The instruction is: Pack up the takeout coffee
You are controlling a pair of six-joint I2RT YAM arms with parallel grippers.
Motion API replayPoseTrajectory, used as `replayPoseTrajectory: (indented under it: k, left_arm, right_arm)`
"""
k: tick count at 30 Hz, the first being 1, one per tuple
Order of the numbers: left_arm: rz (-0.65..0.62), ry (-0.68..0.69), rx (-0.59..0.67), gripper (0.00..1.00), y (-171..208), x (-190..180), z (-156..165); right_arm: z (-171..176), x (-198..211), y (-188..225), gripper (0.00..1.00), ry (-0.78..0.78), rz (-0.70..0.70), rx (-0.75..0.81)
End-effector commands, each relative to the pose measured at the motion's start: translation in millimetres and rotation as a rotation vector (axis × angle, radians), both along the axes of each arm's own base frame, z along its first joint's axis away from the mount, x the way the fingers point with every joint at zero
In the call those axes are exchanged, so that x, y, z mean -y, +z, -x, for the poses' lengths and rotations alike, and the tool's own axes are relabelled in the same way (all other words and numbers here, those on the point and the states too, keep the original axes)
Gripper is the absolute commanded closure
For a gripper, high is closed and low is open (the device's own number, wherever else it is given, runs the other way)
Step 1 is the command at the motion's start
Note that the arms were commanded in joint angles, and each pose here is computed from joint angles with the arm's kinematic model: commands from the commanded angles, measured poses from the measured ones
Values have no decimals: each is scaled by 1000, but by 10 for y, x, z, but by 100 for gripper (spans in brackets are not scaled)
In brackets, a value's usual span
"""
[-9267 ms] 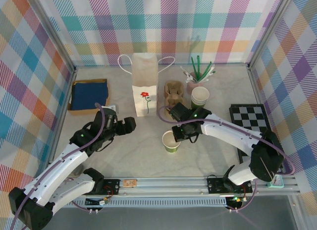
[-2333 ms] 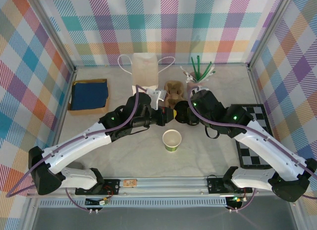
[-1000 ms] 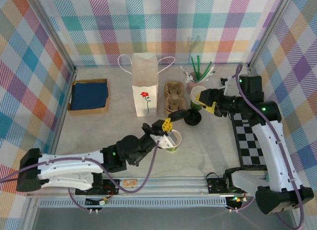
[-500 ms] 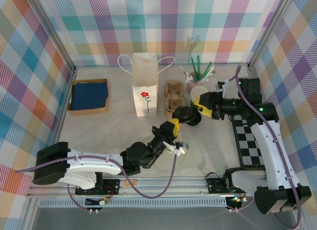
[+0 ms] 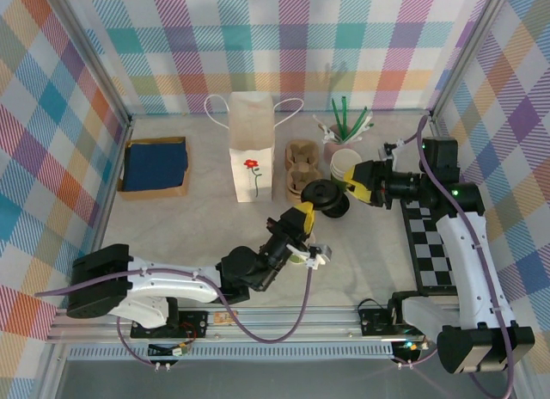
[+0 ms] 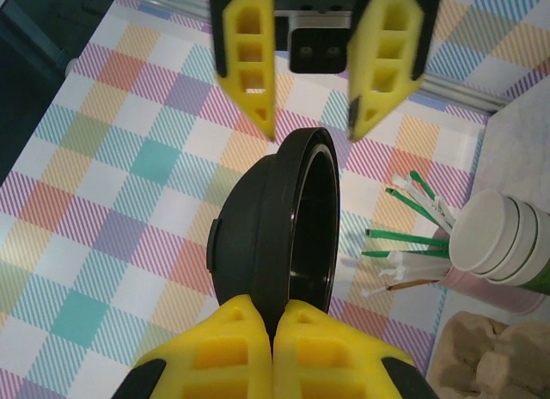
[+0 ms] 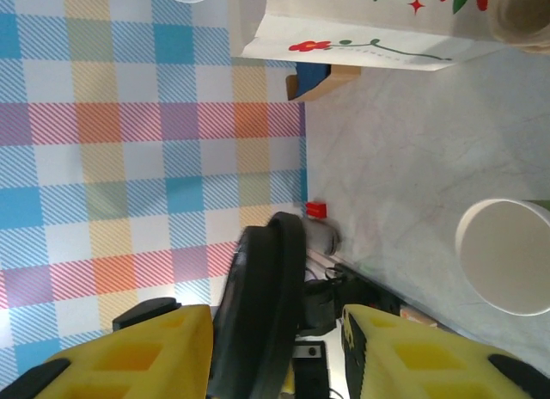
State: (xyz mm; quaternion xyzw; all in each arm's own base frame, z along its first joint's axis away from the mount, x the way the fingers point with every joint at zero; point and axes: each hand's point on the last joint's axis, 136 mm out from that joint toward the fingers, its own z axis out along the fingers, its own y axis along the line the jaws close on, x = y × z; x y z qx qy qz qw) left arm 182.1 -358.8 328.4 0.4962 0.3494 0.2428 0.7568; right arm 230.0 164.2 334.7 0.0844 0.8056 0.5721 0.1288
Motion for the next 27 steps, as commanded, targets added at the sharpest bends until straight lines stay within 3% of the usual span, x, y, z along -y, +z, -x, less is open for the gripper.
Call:
replayPoseTrajectory:
  k: [1,27]
  left_arm:
    - [65,22,36,100,169,-21,26]
    - [44,33,91,100,168,105,37]
  right_arm:
    - [23,-40,92,57,34,-45,7]
    - [73,-56,-25,65,41,-66,-45]
